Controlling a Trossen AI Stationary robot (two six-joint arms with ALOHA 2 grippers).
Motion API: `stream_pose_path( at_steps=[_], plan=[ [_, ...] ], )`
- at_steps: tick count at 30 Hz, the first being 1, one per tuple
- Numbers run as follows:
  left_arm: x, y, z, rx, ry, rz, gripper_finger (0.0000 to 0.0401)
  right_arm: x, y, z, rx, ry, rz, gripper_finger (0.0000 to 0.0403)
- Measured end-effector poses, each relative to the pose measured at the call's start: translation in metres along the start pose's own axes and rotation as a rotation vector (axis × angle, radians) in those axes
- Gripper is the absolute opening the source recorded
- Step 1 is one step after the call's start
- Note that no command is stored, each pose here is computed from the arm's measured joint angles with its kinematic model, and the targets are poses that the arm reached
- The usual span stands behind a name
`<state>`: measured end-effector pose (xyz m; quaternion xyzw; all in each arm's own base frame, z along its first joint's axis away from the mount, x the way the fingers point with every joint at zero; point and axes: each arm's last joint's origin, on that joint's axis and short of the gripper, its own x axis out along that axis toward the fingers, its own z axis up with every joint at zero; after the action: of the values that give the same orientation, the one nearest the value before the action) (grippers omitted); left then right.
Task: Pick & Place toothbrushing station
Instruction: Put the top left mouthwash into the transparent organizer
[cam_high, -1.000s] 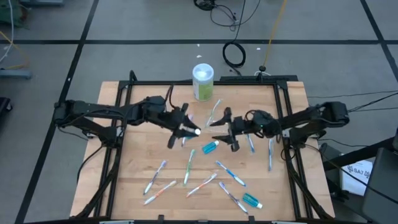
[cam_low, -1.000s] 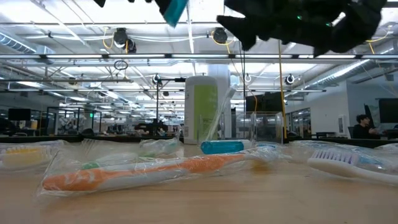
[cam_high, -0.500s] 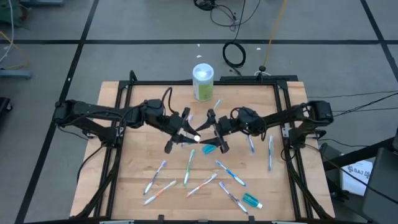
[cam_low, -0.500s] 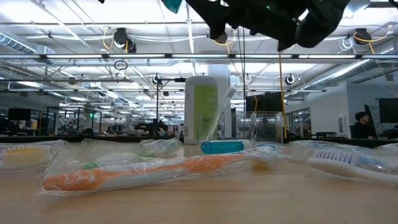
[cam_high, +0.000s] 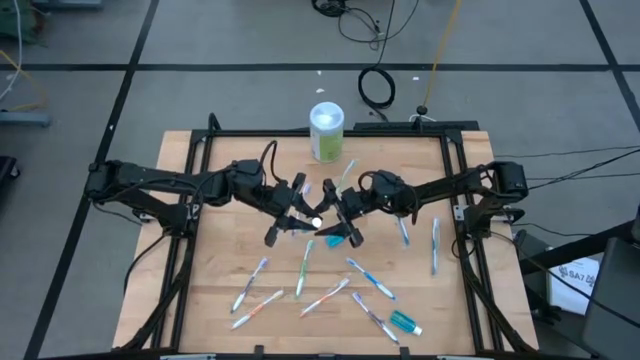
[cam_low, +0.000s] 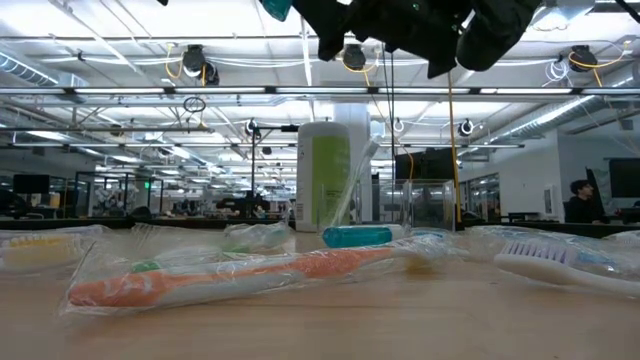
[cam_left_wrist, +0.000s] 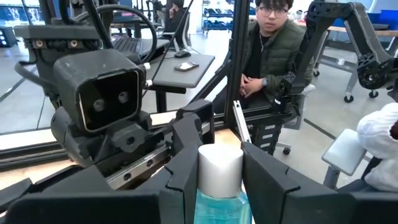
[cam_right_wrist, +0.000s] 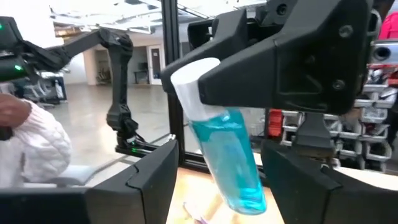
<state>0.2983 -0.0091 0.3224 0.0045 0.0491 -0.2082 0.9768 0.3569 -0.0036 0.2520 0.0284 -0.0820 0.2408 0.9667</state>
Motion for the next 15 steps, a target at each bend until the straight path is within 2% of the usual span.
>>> stream_pose_path(
  at_steps=[9, 15],
  plan=[
    [-0.0002, 0.0020, 0.0003, 0.020, -0.002, 0.060, 0.0104, 0.0014, 0.0000, 0.0004, -0.009, -0.014, -0.095, 0.0198],
    [-0.0002, 0.0023, 0.0003, 0.045, 0.000, 0.072, 0.0104, 0.0015, -0.0002, -0.0019, -0.024, 0.008, -0.101, 0.0179]
  ],
)
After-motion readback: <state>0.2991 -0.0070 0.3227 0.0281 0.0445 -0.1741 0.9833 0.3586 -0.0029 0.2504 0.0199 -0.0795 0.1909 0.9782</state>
